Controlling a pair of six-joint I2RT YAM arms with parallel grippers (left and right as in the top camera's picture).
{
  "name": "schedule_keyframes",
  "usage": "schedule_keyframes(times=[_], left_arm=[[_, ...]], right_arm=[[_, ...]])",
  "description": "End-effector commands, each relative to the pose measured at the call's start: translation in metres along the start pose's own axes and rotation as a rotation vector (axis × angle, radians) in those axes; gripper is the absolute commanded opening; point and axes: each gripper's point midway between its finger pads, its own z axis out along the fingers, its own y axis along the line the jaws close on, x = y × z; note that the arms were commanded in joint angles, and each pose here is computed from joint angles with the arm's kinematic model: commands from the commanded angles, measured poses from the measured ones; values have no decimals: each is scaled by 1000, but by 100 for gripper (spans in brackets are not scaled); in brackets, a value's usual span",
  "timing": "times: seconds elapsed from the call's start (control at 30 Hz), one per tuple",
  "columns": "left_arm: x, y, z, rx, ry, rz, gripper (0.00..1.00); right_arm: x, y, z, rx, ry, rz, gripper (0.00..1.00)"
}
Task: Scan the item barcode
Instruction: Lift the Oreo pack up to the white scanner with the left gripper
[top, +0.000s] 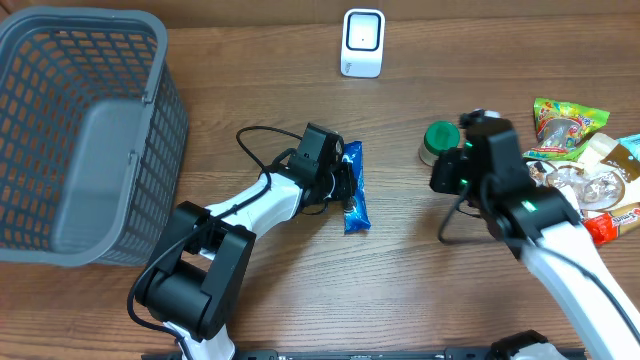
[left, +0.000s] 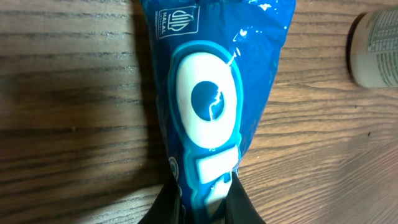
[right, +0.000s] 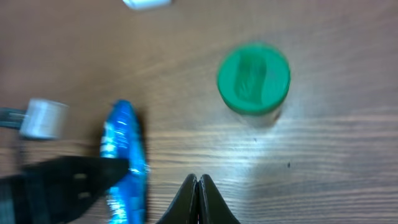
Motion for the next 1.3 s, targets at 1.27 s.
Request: schedule_keyframes(times=[1.27], left_arm=[[-264,-143,-191,-6,-845,435,4]], right_arm=[[1,-15,-118,-19,-206,-19,20]])
